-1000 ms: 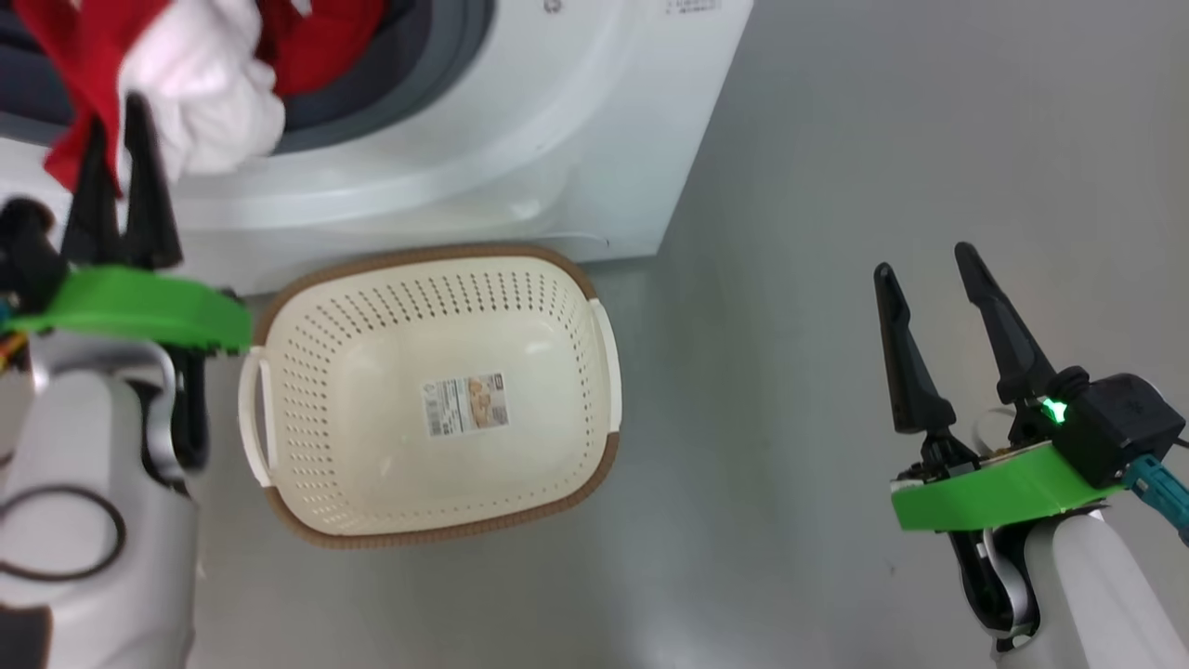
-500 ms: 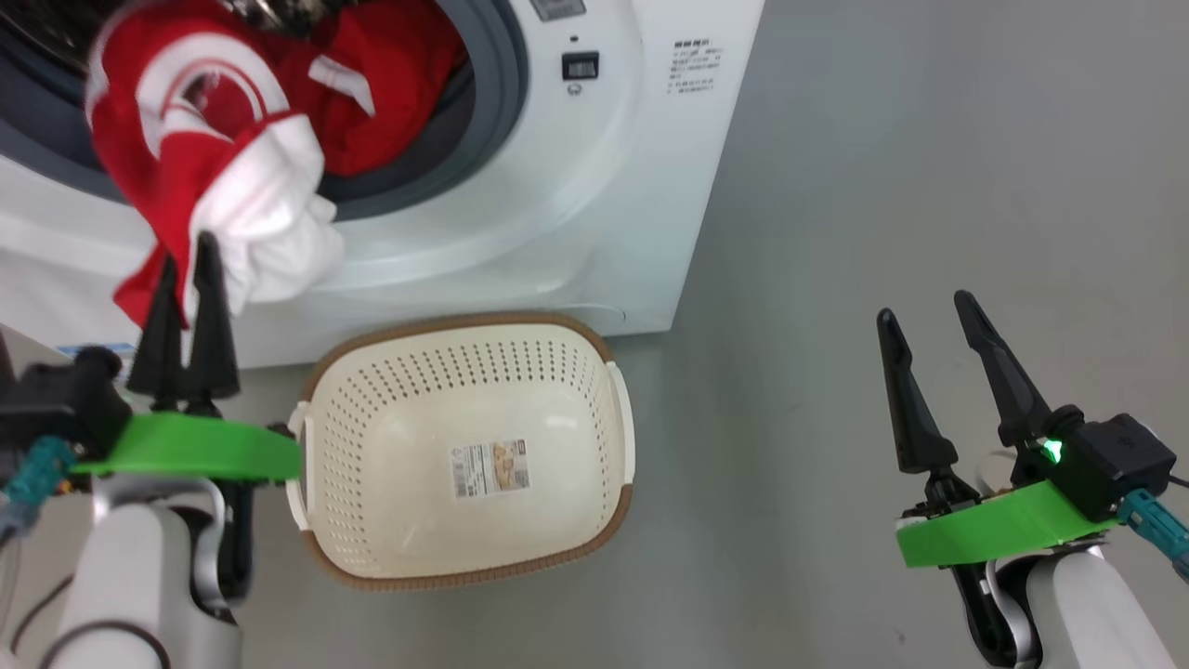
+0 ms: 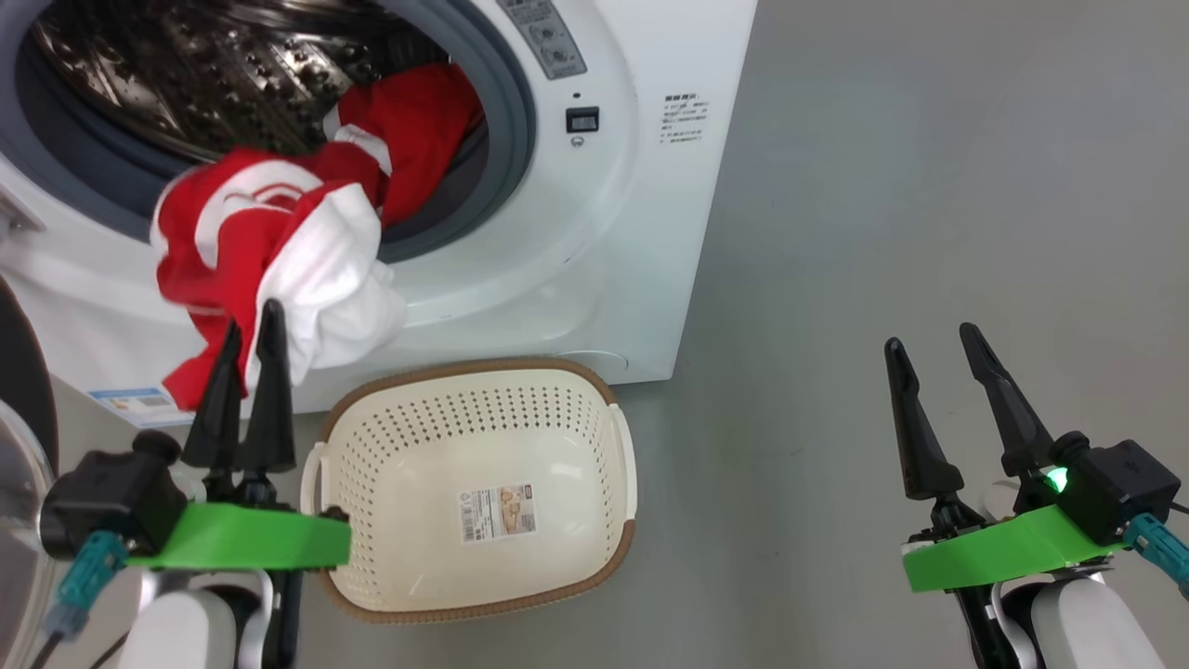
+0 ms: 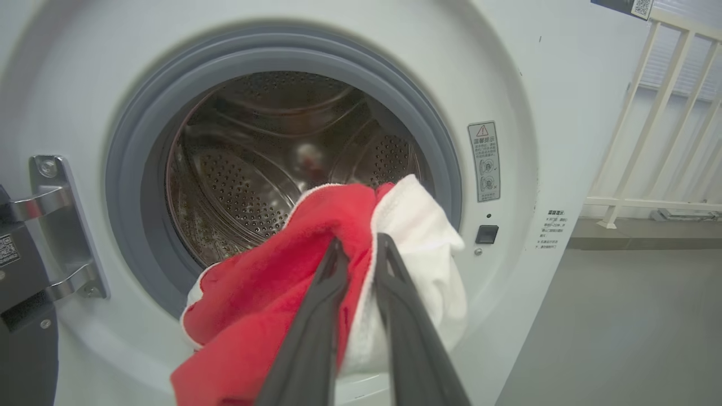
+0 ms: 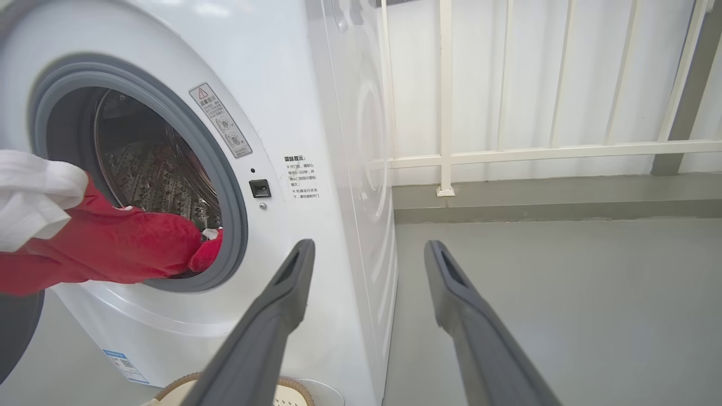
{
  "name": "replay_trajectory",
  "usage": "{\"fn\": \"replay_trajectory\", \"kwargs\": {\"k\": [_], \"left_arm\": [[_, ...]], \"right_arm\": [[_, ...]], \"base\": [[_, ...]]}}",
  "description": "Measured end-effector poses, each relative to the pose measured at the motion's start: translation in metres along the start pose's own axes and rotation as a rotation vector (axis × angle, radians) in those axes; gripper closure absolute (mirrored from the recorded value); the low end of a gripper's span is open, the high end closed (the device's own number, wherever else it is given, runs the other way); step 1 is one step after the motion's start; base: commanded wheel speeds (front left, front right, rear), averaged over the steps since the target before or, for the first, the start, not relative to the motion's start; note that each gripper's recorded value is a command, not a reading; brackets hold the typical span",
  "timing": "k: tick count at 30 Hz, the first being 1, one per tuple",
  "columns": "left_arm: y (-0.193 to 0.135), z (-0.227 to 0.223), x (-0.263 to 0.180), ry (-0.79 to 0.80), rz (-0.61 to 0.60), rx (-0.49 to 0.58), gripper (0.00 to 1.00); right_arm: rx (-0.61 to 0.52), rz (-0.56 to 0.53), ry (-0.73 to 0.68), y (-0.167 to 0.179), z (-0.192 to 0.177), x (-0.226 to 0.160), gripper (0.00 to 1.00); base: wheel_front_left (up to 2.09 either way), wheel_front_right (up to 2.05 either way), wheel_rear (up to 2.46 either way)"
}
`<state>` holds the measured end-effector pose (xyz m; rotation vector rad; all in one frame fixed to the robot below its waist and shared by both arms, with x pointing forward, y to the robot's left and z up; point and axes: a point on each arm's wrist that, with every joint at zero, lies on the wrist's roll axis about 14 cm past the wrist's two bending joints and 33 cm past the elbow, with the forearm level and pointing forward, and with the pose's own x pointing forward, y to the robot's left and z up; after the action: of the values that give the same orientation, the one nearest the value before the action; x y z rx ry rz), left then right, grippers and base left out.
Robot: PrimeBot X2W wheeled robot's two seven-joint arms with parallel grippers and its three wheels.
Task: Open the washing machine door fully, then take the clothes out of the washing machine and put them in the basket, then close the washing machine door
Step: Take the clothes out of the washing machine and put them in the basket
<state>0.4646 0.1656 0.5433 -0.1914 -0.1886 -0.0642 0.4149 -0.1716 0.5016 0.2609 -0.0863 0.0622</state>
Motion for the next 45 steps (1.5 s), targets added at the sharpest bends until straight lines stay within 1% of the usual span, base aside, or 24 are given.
{"fn": "replay_trajectory", "kwargs": {"k": [6,12,14,18,28,32,33,39,45], "left_arm": [[-0.016,0.009,-0.005,-0.004,-0.031,-0.031,1.0],[-0.027,-0.01,-0.005,0.061,-0.049,-0.079,1.0],[-0.031,-0.027,-0.007,0.114,-0.052,-0.094,1.0],[-0.026,-0.075,-0.014,0.25,-0.028,-0.109,1.0],[-0.027,-0.164,-0.012,0.483,-0.019,-0.143,1.0],[-0.025,-0.207,-0.021,0.621,0.001,-0.15,1.0],[-0.025,-0.207,-0.021,0.621,0.001,-0.15,1.0],[-0.027,-0.242,-0.025,0.744,0.018,-0.16,1.0],[-0.028,-0.278,-0.037,0.897,0.037,-0.162,1.0]], "right_arm": [[-0.002,-0.01,0.004,-0.003,-0.001,-0.004,0.0],[-0.003,-0.019,0.017,-0.007,-0.006,-0.003,0.0],[-0.003,-0.022,0.027,-0.008,-0.01,-0.002,0.0],[0.002,-0.026,0.047,-0.009,-0.018,0.001,0.0],[0.007,-0.025,0.078,-0.012,-0.034,0.014,0.0],[0.006,-0.025,0.093,-0.013,-0.042,0.019,0.0],[0.006,-0.025,0.093,-0.013,-0.042,0.019,0.0],[0.006,-0.048,0.109,-0.022,-0.049,0.022,0.0],[0.003,-0.07,0.147,-0.031,-0.063,0.02,0.0]], "base": [[0.0,0.0,0.0],[0.0,0.0,0.0],[0.0,0.0,0.0],[0.0,0.0,0.0],[0.0,0.0,0.0],[0.0,0.0,0.0],[0.0,0.0,0.0],[0.0,0.0,0.0],[0.0,0.0,0.0]]}}
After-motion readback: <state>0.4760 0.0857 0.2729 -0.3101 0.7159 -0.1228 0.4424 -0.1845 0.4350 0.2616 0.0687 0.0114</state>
